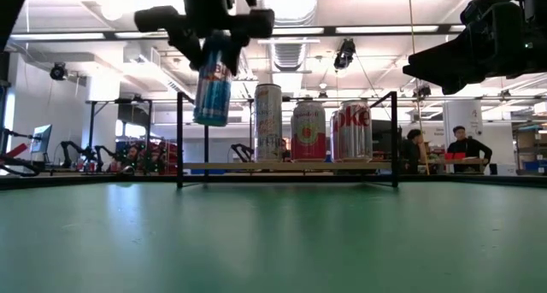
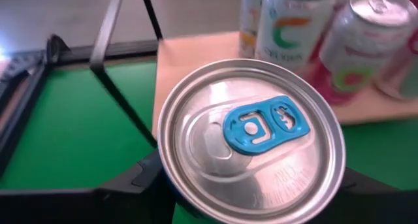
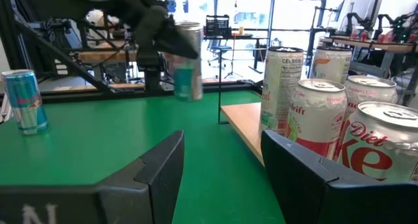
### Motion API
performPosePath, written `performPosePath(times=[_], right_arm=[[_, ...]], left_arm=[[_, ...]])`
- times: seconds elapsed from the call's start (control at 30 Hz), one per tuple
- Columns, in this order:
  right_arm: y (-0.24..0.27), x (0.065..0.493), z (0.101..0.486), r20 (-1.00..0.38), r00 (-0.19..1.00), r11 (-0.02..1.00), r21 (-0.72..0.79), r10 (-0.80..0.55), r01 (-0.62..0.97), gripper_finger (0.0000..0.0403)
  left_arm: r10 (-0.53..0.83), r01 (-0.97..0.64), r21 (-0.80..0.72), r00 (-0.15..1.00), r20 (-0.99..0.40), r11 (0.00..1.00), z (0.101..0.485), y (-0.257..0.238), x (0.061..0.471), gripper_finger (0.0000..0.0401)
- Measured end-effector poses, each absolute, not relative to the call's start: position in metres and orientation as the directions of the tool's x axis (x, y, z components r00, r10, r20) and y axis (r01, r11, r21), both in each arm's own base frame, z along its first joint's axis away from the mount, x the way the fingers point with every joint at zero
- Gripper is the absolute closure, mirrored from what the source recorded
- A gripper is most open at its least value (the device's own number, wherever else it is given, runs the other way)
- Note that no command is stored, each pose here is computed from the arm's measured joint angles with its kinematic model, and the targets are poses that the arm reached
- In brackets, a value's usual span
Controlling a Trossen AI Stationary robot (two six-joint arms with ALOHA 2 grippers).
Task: Place canned beverage on shelf
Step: Put the top blue soda can on the shelf
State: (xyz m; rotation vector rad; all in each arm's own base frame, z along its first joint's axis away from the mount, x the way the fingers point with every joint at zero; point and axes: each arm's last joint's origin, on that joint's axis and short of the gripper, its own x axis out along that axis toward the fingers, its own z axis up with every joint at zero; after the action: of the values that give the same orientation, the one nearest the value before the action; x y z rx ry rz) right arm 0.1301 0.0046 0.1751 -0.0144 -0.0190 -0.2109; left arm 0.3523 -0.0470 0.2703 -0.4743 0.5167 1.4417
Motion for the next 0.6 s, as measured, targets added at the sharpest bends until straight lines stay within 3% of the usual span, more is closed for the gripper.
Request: performPosePath(times=[0.2,0.6], right_arm=[[0.005,0.13,0.175,0.02,0.978,0.978,-0.012,-0.209,0.209,0.0209],[0.005,0.13,0.175,0.02,0.978,0.978,-0.012,-0.209,0.21,0.0209]], left_arm=[[0.833,-0.999,-0.003,0.031,-0.553,0.035,0.271,-0.019,0.359,0.0196],[0.803,-0.987,-0.092,-0.052,-0.593,-0.132,0.258,0.056,0.368,0.0196]])
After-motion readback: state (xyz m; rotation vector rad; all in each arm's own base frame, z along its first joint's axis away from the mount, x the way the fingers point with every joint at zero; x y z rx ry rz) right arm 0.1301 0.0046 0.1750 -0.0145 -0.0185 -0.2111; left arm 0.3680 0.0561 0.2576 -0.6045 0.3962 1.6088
